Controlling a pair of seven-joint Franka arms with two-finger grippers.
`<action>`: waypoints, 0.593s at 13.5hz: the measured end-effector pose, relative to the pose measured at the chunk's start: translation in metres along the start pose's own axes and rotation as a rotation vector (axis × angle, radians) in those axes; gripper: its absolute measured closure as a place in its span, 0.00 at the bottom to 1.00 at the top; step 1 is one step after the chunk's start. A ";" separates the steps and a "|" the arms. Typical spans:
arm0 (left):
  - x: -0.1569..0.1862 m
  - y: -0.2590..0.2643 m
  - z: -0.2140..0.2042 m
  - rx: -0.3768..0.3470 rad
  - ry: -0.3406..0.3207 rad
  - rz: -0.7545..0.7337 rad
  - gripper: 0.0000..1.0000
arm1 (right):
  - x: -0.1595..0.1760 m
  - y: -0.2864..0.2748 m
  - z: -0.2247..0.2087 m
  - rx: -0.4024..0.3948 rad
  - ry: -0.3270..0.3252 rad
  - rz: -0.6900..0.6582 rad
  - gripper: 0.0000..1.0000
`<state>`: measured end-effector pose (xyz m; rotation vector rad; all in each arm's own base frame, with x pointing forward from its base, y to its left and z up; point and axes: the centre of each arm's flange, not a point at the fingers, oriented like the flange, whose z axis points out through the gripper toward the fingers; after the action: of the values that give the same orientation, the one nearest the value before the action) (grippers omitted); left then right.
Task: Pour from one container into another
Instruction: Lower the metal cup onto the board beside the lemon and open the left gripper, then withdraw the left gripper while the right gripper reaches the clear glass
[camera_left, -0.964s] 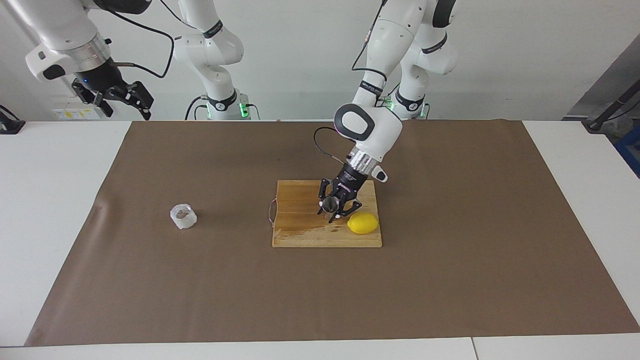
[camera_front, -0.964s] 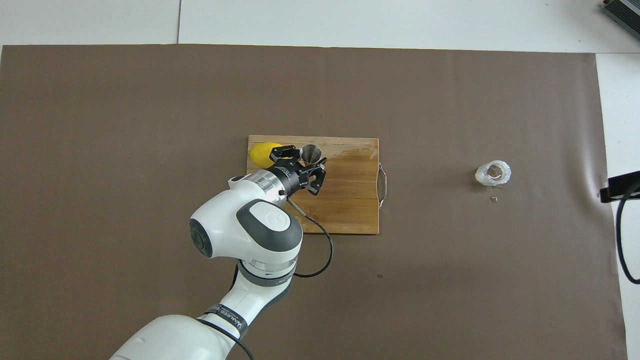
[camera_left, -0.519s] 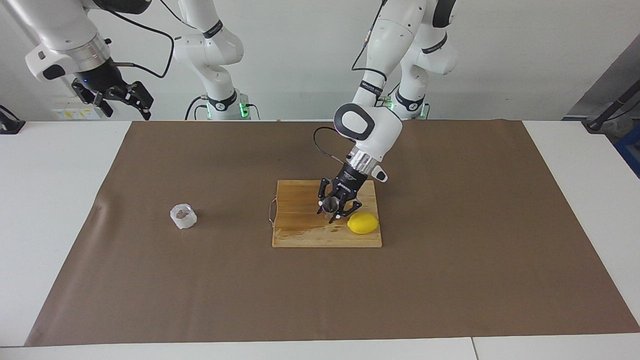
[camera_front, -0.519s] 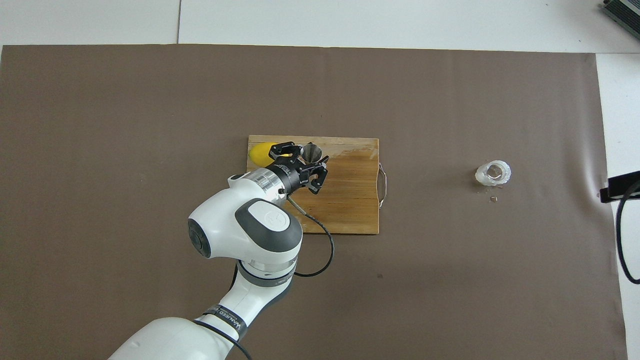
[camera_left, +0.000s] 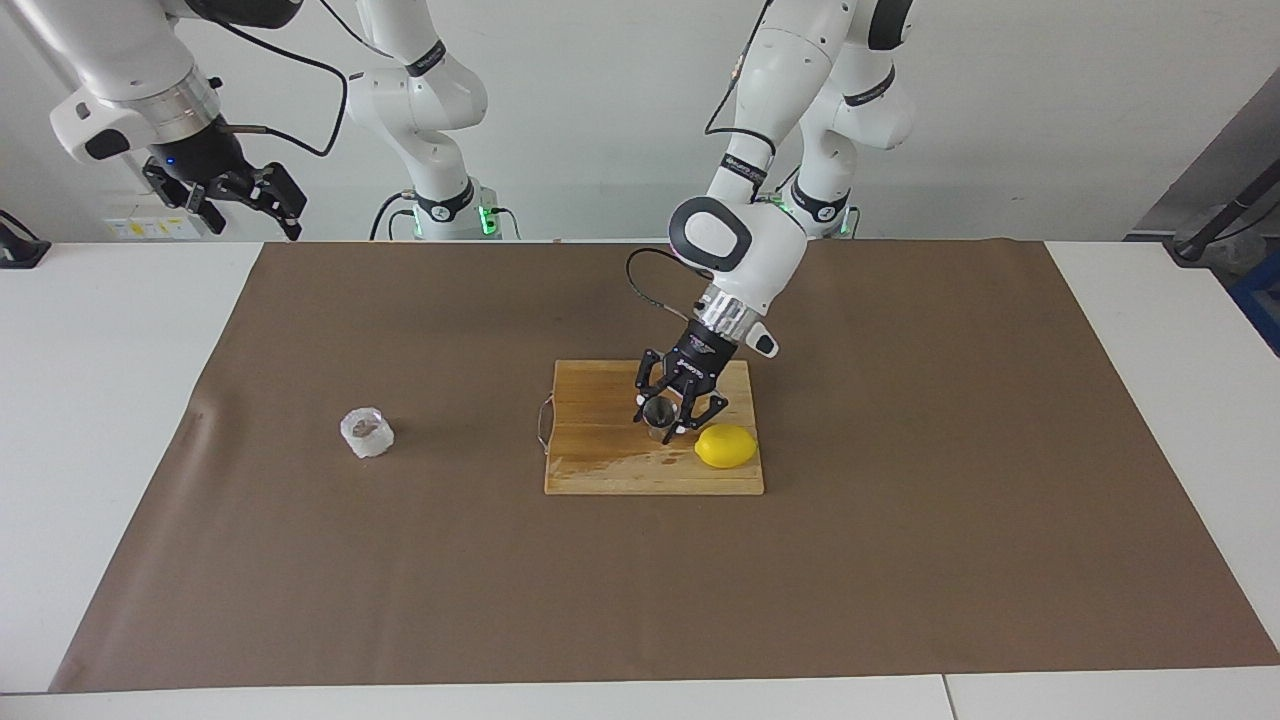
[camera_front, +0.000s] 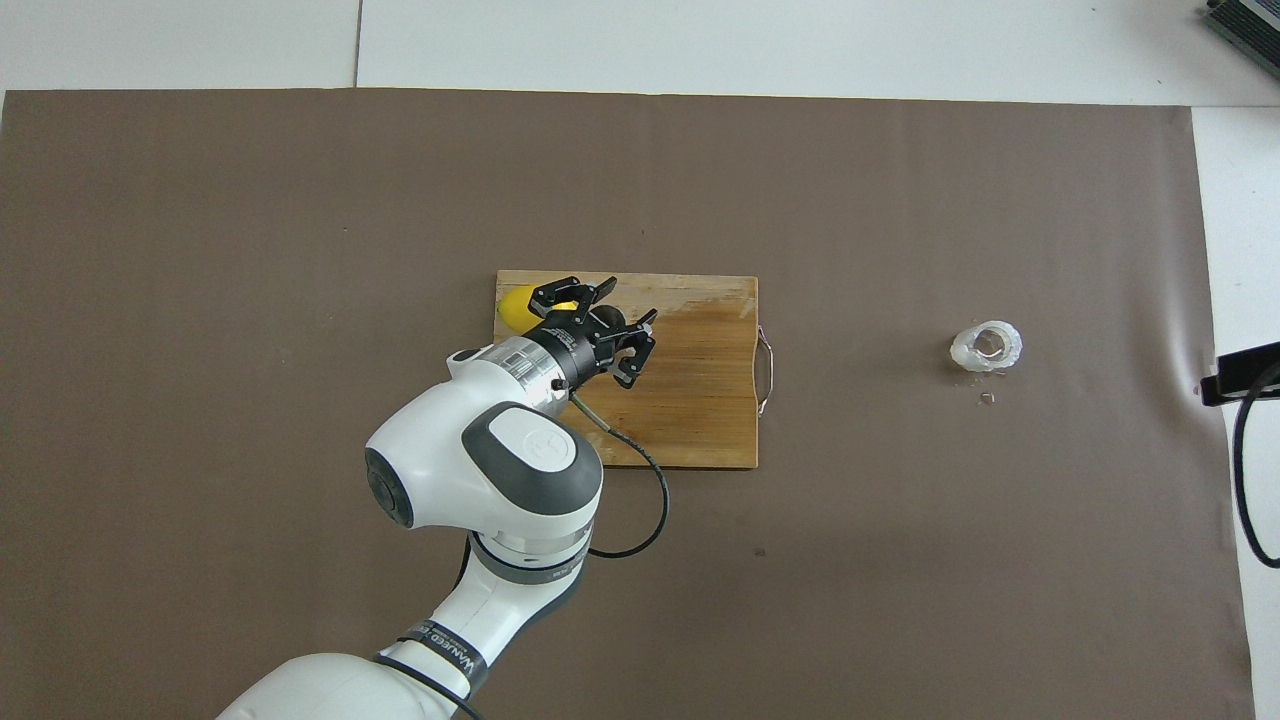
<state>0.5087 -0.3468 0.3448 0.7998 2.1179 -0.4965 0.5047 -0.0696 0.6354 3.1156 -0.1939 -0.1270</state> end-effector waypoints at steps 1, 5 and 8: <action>-0.004 -0.001 -0.004 0.000 -0.007 0.000 0.37 | 0.000 0.000 0.000 0.000 0.000 0.000 0.00; -0.023 -0.006 -0.022 -0.009 -0.045 0.004 0.35 | 0.000 0.000 0.000 0.000 0.000 -0.001 0.00; -0.046 -0.007 -0.045 -0.009 -0.098 0.003 0.34 | 0.000 0.000 0.000 0.000 0.000 -0.001 0.00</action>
<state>0.5011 -0.3432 0.4091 0.7581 2.0272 -0.5142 0.5046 -0.0698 0.6352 3.1157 -0.1929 -0.1276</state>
